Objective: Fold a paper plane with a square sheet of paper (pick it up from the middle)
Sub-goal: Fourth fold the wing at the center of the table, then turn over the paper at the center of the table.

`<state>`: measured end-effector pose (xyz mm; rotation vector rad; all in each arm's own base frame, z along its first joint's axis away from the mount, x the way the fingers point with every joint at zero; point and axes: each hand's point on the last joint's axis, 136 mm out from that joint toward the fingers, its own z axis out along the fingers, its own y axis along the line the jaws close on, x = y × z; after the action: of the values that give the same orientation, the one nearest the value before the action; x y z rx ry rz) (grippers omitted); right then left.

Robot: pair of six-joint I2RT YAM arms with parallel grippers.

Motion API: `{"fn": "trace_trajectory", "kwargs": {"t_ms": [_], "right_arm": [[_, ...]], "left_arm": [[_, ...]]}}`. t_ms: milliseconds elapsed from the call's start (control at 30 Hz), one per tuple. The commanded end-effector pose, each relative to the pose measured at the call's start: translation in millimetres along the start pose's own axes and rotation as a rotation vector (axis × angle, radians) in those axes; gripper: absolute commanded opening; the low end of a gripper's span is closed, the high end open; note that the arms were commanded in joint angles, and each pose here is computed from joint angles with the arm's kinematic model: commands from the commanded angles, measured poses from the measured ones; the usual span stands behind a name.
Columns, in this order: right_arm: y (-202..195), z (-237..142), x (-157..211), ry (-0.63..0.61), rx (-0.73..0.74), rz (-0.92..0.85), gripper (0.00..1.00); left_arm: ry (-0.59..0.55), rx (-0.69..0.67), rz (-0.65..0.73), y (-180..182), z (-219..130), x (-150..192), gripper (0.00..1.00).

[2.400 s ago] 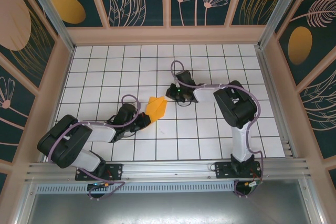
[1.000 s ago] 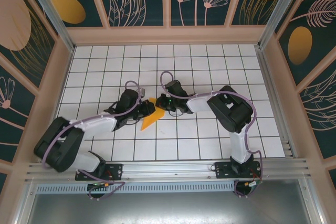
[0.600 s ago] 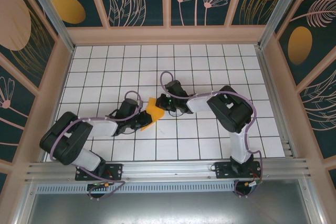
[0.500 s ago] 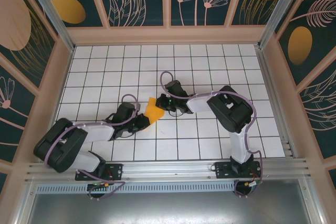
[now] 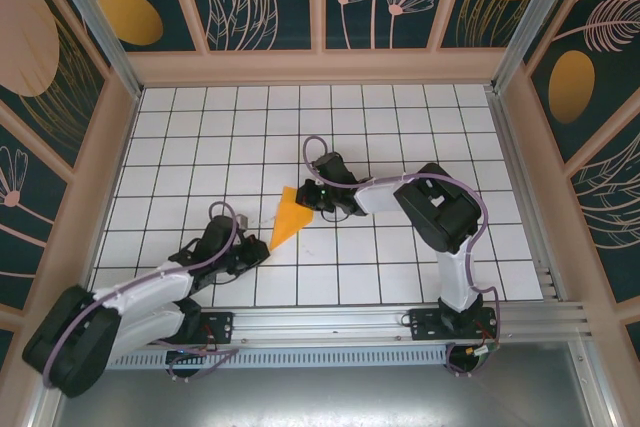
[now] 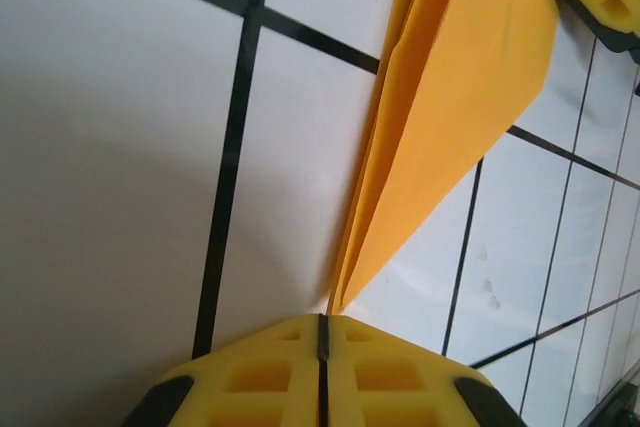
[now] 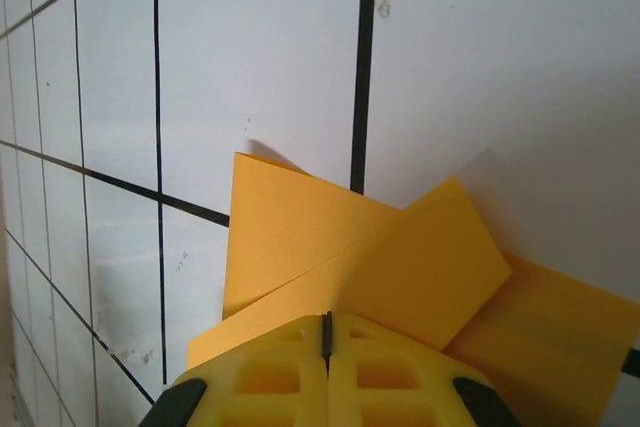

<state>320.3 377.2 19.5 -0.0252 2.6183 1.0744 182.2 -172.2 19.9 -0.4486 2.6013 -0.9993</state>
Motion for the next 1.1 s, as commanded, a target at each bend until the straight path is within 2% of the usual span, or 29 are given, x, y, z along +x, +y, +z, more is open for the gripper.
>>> {"fn": "trace_trajectory", "kwargs": {"t_ms": [0,100,200,300,433,533,633,667,733,833,933,1067], "right_arm": [[-54,9,33,0.138,0.181,-0.121,0.03],[-52,5,38,0.203,0.172,-0.282,0.03],[-43,3,37,0.249,0.134,-0.399,0.03],[-26,-4,22,0.242,0.103,-0.441,0.05],[16,-26,-8,0.138,0.046,-0.449,0.10],[29,-41,-23,0.068,0.063,-0.384,0.17],[11,-51,-27,0.004,0.146,-0.253,0.24],[5,-55,-25,-0.014,0.162,-0.210,0.24],[-2,-64,-17,-0.051,0.155,-0.124,0.32],[-10,-71,-8,-0.071,0.149,-0.005,0.40],[-21,-75,-2,-0.089,0.179,0.082,0.44],[-19,-67,8,-0.064,0.127,0.167,0.49]], "left_arm": [[-0.035,-0.035,-0.004,3,-12,-4,0.12],[-0.096,0.000,0.044,-15,-20,-19,0.15],[-0.123,-0.021,0.086,-25,-19,-33,0.16],[-0.111,-0.050,0.133,-39,-9,-46,0.15],[-0.121,-0.080,0.187,-53,4,-68,0.14],[-0.126,-0.088,0.207,-63,11,-82,0.16],[-0.132,-0.109,0.242,-65,16,-89,0.24],[-0.135,-0.132,0.251,-62,17,-93,0.24],[-0.139,-0.159,0.263,-58,19,-97,0.25],[-0.116,-0.127,0.290,-66,24,-97,0.29],[-0.118,-0.141,0.307,-65,28,-101,0.34],[-0.085,-0.138,0.319,-65,34,-97,0.38]]}}
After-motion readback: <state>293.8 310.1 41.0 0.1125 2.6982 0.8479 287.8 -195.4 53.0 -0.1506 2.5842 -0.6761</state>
